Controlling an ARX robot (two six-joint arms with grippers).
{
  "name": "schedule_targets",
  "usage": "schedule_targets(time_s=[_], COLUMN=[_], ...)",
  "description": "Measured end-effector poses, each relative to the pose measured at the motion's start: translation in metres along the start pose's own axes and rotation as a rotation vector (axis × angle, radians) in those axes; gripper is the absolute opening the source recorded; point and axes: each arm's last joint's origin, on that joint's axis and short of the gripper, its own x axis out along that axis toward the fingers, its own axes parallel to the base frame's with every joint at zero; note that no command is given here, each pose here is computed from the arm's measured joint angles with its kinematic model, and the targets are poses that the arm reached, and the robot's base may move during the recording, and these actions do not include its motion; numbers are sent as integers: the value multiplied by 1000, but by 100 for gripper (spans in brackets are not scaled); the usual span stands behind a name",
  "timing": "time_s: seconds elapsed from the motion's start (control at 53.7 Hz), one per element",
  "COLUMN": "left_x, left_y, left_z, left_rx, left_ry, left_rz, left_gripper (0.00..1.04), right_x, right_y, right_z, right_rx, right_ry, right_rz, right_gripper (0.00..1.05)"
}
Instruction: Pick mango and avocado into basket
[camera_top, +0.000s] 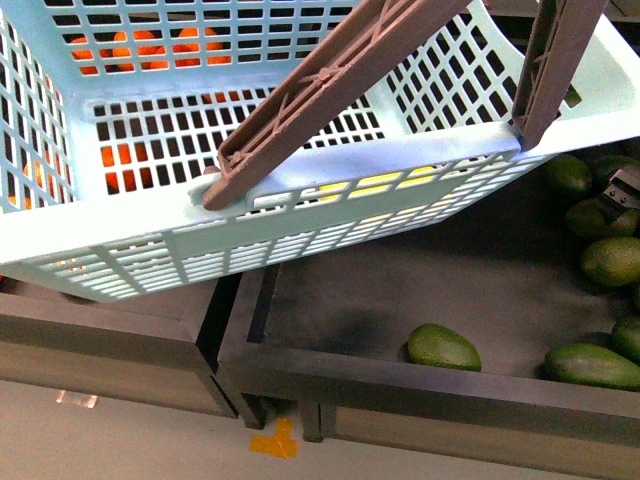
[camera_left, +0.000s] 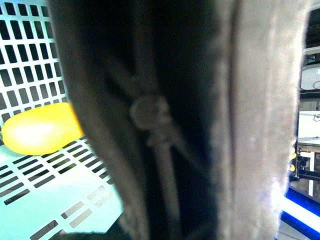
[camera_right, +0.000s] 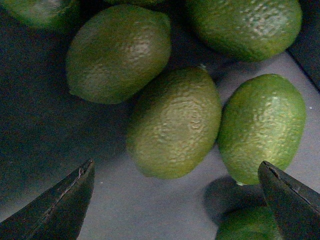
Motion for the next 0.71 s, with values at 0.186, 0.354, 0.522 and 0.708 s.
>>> schedule_targets(time_s=[0.186,0.354,0.522,0.708], left_x=[0,0,0,0], left_y=[0,0,0,0], left_z=[0,0,0,0], left_rx=[1,0,1,1], left_ry=[2,2,0,1], left_rz=[-2,-1,0,-1], left_gripper=[14,14,14,14], right_x=[8,15,23,32], right_y=[-10,-14,-4,10], right_z=[-3,-8,-5,3], right_rx=[28,29,24,16], right_ry=[17,39,46,36], right_rz=[-33,-48,-44,-31], right_gripper=[96,96,96,96])
